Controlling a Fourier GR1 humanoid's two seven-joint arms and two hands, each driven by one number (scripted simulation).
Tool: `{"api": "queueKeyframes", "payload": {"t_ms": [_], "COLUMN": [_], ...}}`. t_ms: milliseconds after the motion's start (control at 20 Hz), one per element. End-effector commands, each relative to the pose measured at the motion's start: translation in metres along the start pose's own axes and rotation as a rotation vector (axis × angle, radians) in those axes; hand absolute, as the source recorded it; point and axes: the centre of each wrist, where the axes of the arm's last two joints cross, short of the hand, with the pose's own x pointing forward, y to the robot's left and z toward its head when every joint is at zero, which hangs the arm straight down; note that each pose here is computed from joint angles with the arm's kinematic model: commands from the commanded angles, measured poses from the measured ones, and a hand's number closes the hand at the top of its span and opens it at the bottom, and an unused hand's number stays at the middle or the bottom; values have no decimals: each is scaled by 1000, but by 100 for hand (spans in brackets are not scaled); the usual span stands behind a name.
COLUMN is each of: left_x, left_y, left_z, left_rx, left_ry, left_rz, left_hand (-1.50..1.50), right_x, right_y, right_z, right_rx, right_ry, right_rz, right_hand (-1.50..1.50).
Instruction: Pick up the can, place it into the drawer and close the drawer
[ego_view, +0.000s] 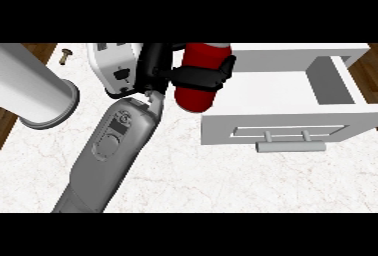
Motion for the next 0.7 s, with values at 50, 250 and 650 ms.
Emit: {"api": "queueKeyframes", "payload": {"t_ms": [50, 250, 650], "left_x": [26, 53, 50], "left_y": [-18, -42, -65], "left_z": [-23, -44, -67], "left_rx": [-15, -5, 8], "left_ry": [-4, 20, 36], "left_rz": [6, -11, -78], "left_hand": [150, 150, 150], "right_x": [-3, -1, 12], "right_y": [-4, -3, 10], "right_z": [-7, -2, -5], "right_rx": [13, 18, 16], "right_ry": [-1, 16, -8], "right_rz": [-7, 13, -14], "right_hand": [-150, -150, -150]}}
